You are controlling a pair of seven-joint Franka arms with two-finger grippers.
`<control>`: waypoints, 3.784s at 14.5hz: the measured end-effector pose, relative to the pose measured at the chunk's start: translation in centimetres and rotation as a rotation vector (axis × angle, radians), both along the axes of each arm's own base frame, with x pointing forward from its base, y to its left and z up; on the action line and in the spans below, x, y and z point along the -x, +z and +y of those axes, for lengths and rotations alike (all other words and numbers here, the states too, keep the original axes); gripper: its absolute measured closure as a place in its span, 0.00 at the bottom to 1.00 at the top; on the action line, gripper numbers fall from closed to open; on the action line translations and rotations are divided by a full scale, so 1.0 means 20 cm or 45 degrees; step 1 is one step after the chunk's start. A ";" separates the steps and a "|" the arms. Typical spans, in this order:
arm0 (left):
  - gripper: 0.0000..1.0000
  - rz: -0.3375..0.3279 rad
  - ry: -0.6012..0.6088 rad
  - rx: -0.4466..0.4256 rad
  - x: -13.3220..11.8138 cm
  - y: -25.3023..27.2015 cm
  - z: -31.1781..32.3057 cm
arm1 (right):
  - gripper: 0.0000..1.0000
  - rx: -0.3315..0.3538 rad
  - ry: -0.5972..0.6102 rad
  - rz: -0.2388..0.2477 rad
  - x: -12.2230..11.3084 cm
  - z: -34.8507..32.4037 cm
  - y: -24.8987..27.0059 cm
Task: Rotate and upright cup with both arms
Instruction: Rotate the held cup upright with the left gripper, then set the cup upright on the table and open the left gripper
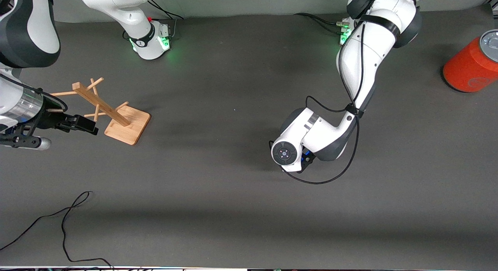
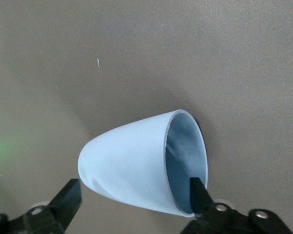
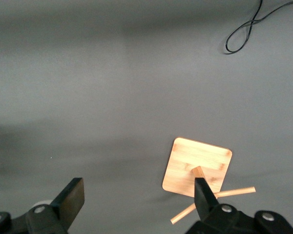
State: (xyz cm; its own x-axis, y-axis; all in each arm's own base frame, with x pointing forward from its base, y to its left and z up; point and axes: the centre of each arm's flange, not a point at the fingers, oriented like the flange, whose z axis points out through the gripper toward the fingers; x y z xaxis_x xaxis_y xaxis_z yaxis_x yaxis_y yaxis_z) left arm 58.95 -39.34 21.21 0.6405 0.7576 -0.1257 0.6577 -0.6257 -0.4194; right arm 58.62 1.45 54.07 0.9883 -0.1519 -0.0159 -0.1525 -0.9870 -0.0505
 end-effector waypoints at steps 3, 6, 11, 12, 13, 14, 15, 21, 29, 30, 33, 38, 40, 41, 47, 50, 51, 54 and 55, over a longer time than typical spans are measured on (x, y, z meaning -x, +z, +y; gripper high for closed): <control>0.42 0.007 0.002 -0.009 0.00 0.02 0.00 | 0.00 -0.002 0.001 0.010 0.03 0.00 0.04; 0.69 0.034 0.004 -0.039 0.01 0.07 0.01 | 0.00 -0.003 0.001 0.008 0.05 0.00 0.06; 0.93 0.025 0.006 -0.038 0.00 0.11 0.01 | 0.00 -0.003 0.007 0.009 0.05 0.01 0.06; 0.93 0.017 0.005 -0.030 0.00 0.12 0.00 | 0.00 -0.003 0.010 0.006 0.05 0.02 0.07; 0.93 0.008 0.003 -0.019 -0.01 0.14 -0.01 | 0.00 -0.003 0.013 0.005 0.05 0.02 0.07; 0.93 -0.006 -0.006 -0.002 -0.01 0.18 -0.03 | 0.00 -0.004 0.015 0.005 0.05 0.03 0.08; 0.93 -0.025 -0.026 0.025 -0.01 0.26 -0.05 | 0.00 -0.004 0.016 0.006 0.05 0.03 0.08; 0.93 -0.258 -0.251 0.258 0.15 1.14 -0.17 | 0.00 -0.004 0.016 0.003 0.06 0.03 0.09; 0.93 -0.440 -0.478 0.471 0.63 0.99 -0.03 | 0.00 0.032 0.023 0.002 0.05 0.02 0.08; 0.93 -0.407 -0.484 0.504 0.66 0.88 -0.02 | 0.00 0.034 0.029 0.003 0.05 0.03 0.07; 0.93 -0.329 -0.488 0.568 0.67 0.58 -0.01 | 0.00 0.038 0.053 0.007 0.06 0.08 0.06; 0.93 -0.343 -0.442 0.650 0.61 0.18 -0.05 | 0.00 0.044 0.049 0.037 0.07 0.07 0.01; 0.93 -0.317 -0.428 0.653 0.61 0.08 -0.05 | 0.00 0.045 0.047 0.034 0.07 0.06 0.01; 0.93 -0.320 -0.426 0.656 0.60 0.09 -0.05 | 0.00 0.045 0.046 0.029 0.07 0.06 0.01; 0.67 -0.319 -0.429 0.660 0.59 0.09 -0.06 | 0.00 0.044 0.025 0.003 0.07 0.01 0.04; 0.35 -0.289 -0.437 0.652 0.57 0.13 -0.07 | 0.00 0.044 0.015 -0.035 0.05 -0.01 0.06; 0.26 -0.263 -0.444 0.643 0.55 0.18 -0.08 | 0.00 0.044 0.013 -0.043 0.05 -0.01 0.07; 0.00 -0.204 -0.479 0.612 0.50 0.45 -0.10 | 0.00 0.042 0.014 -0.051 0.05 -0.01 0.06; 0.00 -0.205 -0.495 0.600 0.49 0.59 -0.09 | 0.00 0.042 0.016 -0.050 0.05 0.00 0.06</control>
State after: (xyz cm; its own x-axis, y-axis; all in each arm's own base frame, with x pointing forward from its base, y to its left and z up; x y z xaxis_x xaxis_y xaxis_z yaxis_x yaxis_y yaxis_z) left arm 49.13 -41.22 33.00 0.8966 0.3522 -0.2684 0.3769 -0.9252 0.0449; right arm 57.66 1.41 55.33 0.9898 -0.1395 0.0276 -0.1389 -0.9900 -0.0240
